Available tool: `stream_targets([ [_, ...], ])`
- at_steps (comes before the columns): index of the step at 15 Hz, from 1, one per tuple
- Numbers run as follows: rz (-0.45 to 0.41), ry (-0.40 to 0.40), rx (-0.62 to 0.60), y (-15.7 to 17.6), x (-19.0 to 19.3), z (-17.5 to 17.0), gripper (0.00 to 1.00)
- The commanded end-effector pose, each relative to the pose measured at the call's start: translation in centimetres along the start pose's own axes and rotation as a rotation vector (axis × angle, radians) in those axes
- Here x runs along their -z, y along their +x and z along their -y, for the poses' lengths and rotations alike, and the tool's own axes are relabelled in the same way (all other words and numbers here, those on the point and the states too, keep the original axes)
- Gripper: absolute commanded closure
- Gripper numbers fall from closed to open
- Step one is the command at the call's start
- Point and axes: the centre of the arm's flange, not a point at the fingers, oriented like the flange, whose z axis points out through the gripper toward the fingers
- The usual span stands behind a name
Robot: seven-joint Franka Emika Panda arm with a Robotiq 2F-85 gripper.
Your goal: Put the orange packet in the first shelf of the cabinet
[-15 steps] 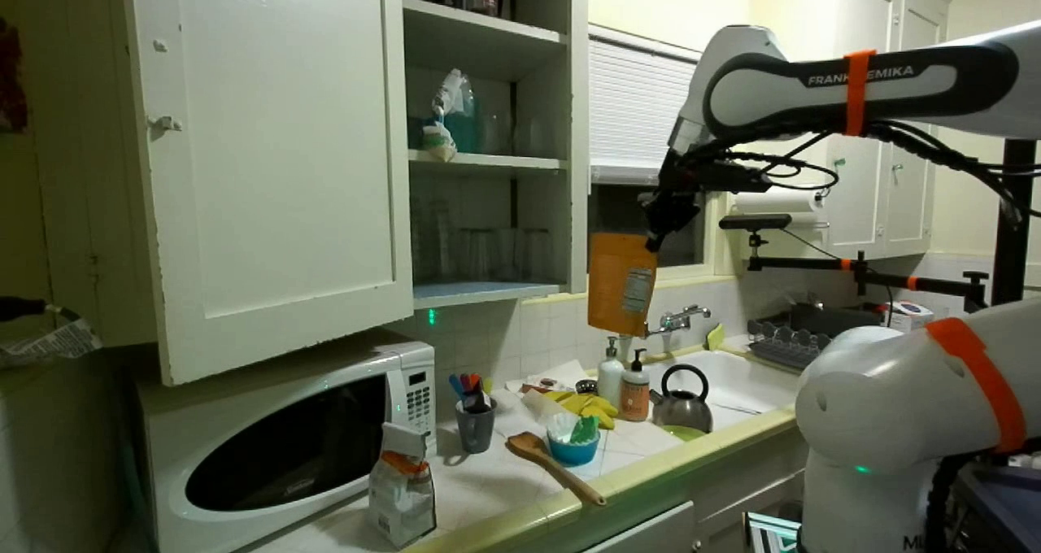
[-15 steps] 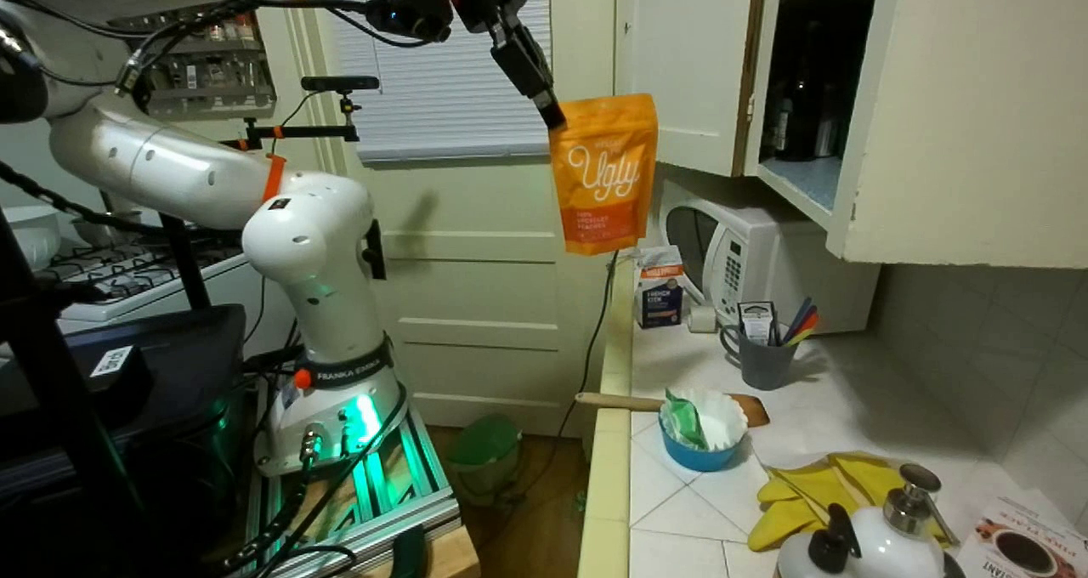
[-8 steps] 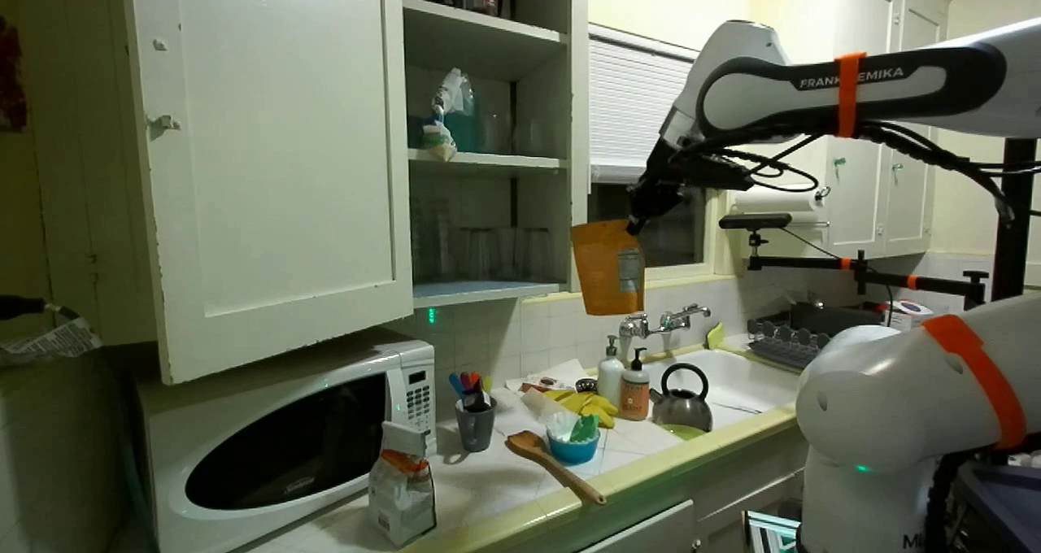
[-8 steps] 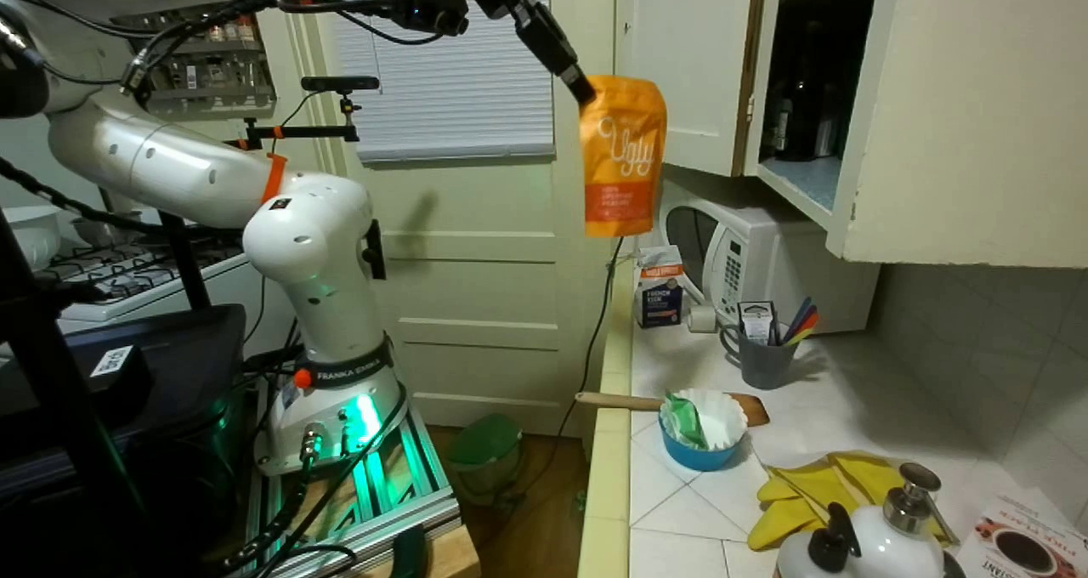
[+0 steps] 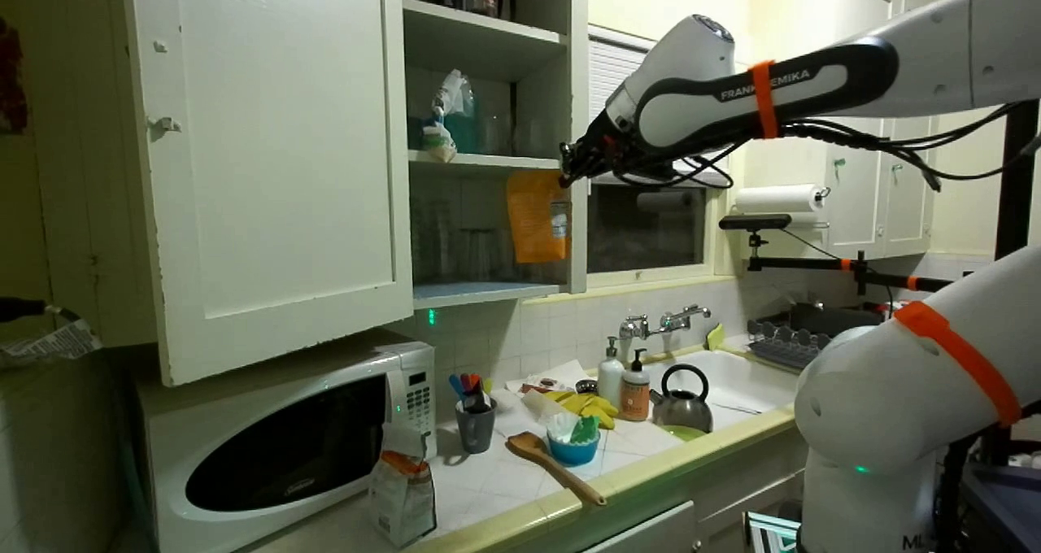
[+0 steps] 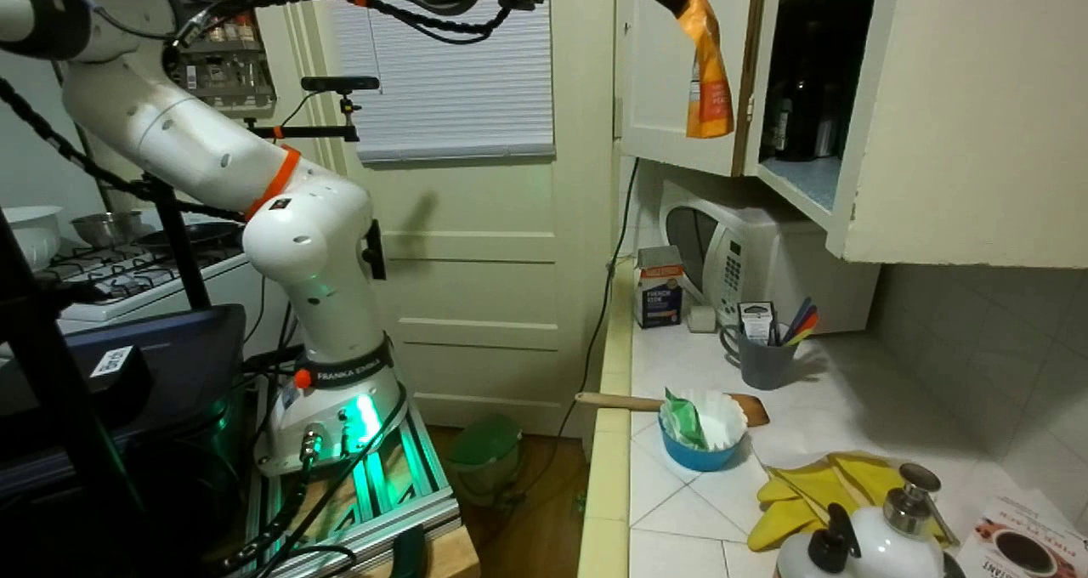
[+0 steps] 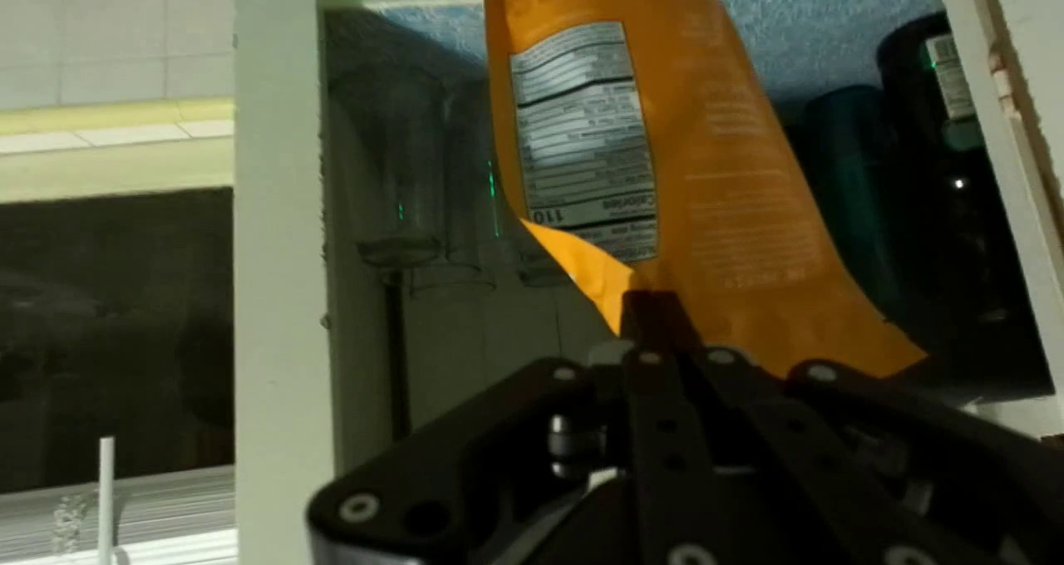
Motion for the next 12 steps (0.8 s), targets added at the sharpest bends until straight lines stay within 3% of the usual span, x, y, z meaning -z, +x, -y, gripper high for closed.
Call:
stream_targets([
  [1,-0.061,-0.017,-0.009,3.0,-4.6,2.8,1.0],
  [5,-0.072,-0.049,-0.019,5.4,-8.4,3.1,1.0],
  [6,-0.061,-0.026,0.006,3.0,-6.3,2.7,0.99],
  [12,-0.05,-0.03,-0.017,4.6,-8.9,2.7,1.0],
])
